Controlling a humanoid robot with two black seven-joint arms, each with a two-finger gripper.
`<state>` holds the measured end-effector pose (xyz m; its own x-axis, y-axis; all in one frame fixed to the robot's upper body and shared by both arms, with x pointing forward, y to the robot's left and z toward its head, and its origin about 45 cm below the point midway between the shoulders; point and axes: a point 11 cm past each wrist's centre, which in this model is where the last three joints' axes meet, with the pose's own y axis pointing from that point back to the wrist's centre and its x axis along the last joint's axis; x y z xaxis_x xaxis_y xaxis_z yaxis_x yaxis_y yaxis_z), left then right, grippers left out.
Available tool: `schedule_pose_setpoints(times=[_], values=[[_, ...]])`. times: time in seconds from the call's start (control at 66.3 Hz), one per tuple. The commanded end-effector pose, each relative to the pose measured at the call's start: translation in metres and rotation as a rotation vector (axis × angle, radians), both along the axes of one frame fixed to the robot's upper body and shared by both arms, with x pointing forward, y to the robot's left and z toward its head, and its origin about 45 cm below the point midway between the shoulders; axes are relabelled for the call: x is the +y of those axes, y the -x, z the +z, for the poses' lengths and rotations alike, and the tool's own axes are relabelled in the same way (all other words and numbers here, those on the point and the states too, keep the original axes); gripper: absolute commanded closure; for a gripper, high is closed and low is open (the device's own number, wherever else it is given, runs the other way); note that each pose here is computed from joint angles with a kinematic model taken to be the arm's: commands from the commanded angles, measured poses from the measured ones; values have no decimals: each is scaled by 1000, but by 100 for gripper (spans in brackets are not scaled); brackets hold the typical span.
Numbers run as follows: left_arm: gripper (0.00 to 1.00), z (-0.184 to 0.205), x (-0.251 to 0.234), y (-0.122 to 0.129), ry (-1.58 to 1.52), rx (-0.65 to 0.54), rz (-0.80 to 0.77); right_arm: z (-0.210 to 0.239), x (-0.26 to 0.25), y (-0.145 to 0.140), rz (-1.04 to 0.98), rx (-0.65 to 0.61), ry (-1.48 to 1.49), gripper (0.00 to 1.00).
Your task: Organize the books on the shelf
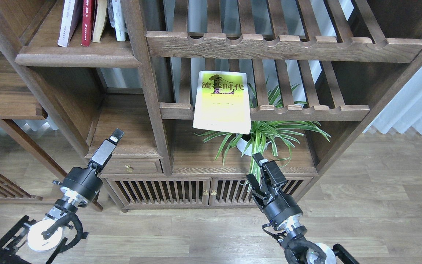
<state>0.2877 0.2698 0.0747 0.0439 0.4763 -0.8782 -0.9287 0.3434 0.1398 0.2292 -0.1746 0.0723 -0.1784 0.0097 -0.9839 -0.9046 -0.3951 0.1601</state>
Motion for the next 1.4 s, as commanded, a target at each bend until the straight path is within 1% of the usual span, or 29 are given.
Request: schedule_pose_setpoints(times=[0.0,0.332,0.648,0.724,0.844,1.01,1.146,1.281,1.387], values=[[0,-10,6,13,-1,34,18,0,2,0,6,-1,0,1],[0,-11,-7,16,10,42,-22,3,2,0,2,-25,-10,1],[0,-12,4,15,-2,41,6,-2,20,10,63,-4,-16,1],[0,-13,5,17,-4,45,11,-2,23,9,77,-6,-13,1],[0,-7,17,10,-3,25,49,1,26,4,87,-19,-14,1],[0,-4,27,5,-4,13,84,-7,30,11,106,-3,-11,1],[0,-1,40,3,-7,5,123,-14,43,24,158,-9,-23,1],[0,-4,50,9,-11,15,150,-11,45,24,162,-27,-31,1],[0,-11,55,20,-22,39,158,-10,46,22,166,-32,-32,1]])
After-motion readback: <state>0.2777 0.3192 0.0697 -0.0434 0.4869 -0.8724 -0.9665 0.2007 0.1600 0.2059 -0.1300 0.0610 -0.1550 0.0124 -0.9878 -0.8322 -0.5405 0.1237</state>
